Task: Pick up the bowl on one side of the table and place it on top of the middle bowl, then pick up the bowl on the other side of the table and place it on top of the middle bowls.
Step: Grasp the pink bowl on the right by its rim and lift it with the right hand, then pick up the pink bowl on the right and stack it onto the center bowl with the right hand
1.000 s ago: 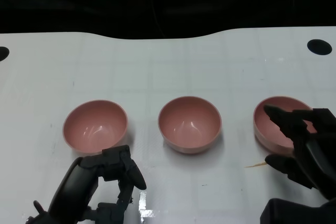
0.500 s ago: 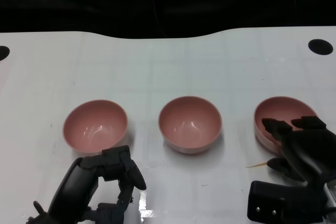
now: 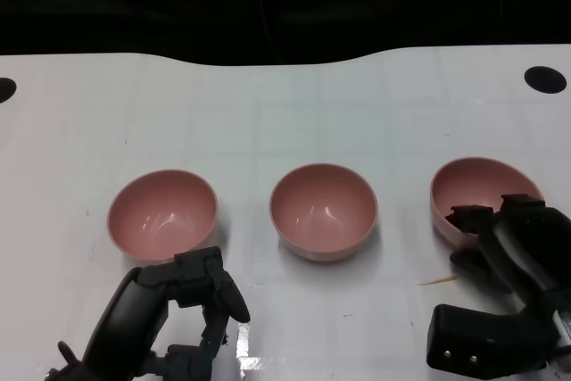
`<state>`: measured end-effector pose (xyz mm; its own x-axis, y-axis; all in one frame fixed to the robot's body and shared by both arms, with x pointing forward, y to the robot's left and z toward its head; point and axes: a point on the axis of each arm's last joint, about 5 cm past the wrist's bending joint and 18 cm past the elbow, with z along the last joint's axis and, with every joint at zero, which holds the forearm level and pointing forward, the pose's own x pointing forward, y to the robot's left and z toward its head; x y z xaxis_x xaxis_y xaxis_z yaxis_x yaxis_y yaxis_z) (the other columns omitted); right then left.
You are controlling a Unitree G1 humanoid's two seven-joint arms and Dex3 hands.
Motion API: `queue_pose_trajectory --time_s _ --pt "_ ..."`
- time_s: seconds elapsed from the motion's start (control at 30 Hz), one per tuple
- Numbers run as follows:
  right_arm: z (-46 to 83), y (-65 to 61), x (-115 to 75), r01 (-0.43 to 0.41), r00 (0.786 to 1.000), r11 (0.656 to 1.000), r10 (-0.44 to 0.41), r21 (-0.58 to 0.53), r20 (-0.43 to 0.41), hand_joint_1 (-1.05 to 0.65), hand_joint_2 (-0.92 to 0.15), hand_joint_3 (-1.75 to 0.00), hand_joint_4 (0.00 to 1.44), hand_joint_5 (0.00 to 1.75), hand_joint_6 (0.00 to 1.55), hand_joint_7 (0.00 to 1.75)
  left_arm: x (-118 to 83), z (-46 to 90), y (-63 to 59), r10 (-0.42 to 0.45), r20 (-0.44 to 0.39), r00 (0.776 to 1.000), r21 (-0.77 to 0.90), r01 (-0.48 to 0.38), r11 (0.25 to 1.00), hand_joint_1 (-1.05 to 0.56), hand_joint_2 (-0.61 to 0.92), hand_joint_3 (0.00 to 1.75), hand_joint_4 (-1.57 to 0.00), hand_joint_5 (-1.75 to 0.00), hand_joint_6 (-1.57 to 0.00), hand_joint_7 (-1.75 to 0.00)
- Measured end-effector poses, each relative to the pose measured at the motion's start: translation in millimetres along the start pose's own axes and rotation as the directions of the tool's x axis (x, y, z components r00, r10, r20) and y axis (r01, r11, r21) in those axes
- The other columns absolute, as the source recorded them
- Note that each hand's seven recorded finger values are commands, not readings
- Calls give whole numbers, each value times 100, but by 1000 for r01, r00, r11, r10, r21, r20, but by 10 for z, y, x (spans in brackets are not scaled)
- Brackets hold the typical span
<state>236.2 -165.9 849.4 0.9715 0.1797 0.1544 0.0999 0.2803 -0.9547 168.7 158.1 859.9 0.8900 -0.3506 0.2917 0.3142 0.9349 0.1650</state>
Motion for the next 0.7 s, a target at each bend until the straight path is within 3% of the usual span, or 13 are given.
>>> queue_pose_trajectory --time_s 0.1,0.23,0.5,0.7 --pt "19 -42 53 97 994 995 -98 13 42 -19 -45 -112 97 175 75 172 6 7 0 0 -1 1000 -1 0 1000 -12 35 139 -83 -167 -81 -137" --pt "57 -123 132 189 976 981 -193 47 104 -20 -40 -122 98 175 75 175 7 8 -1 -1 0 1000 0 1 1000 -12 37 137 -82 -167 -81 -137" --pt "232 -309 237 276 931 952 -300 134 207 -19 -33 -124 100 175 77 175 13 6 -17 -5 -2 1000 2 5 1000 -12 36 138 -83 -167 -81 -138" --pt "388 -402 278 274 911 938 -323 211 255 -16 -27 -134 100 175 77 173 16 6 -24 -2 -1 1000 1 2 1000 -13 35 138 -82 -167 -81 -138"
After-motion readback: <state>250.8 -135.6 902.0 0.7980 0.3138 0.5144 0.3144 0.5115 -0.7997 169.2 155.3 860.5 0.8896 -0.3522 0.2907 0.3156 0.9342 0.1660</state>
